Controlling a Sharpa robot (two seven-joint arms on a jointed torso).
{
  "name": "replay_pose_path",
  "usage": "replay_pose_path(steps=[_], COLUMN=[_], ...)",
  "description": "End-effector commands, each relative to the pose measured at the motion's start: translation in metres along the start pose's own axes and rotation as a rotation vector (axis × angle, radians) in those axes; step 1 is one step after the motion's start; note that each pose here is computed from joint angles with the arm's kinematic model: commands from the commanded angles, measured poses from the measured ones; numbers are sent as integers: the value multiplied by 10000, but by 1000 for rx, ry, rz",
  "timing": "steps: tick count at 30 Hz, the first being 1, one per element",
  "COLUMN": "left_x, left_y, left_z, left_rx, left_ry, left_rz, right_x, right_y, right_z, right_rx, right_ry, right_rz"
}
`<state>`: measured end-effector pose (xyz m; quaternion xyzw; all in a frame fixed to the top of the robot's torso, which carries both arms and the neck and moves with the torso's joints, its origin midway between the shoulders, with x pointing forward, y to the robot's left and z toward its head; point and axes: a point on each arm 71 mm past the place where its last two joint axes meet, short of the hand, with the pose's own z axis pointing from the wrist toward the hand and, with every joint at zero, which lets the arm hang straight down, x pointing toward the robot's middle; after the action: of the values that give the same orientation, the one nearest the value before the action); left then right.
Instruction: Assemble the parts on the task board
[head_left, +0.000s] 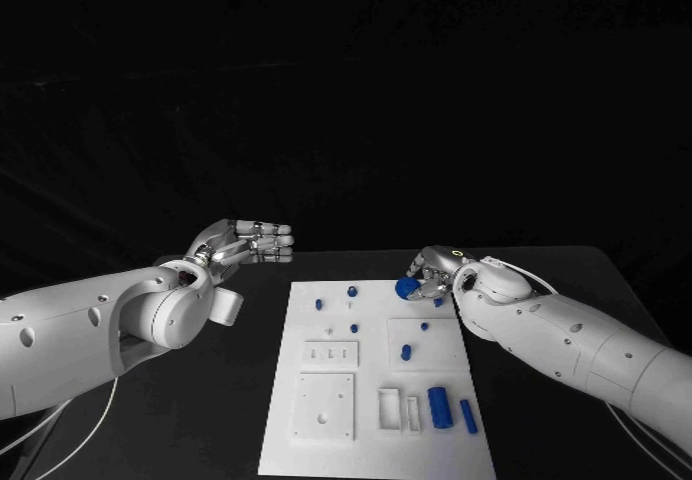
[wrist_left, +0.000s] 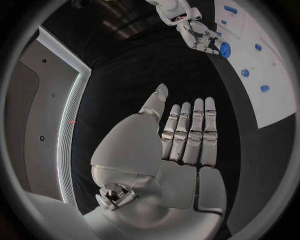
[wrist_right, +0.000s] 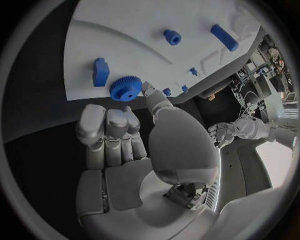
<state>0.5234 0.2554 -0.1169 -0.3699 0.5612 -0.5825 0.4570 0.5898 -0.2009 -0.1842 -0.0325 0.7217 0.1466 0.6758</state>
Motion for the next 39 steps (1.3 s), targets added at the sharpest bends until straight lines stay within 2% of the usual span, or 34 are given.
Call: replay_pose_path(steps=[1,12,29,39], left_x=[18,15,36,72], left_y=[-16,-11,-4,49], left_z=[1,4,32,45], left_rx=[18,14,13,-1], left_ry=[20,18,18,20], left_rz=[-1,3,25,24], right_x=[16,31,109,146], right_y=[5,-15,23,10], right_z=[3,21,89,119], right_rx=[-9,7,22,36], right_ry=[3,-10,14,21], right_rz=[-7,-8,25,31])
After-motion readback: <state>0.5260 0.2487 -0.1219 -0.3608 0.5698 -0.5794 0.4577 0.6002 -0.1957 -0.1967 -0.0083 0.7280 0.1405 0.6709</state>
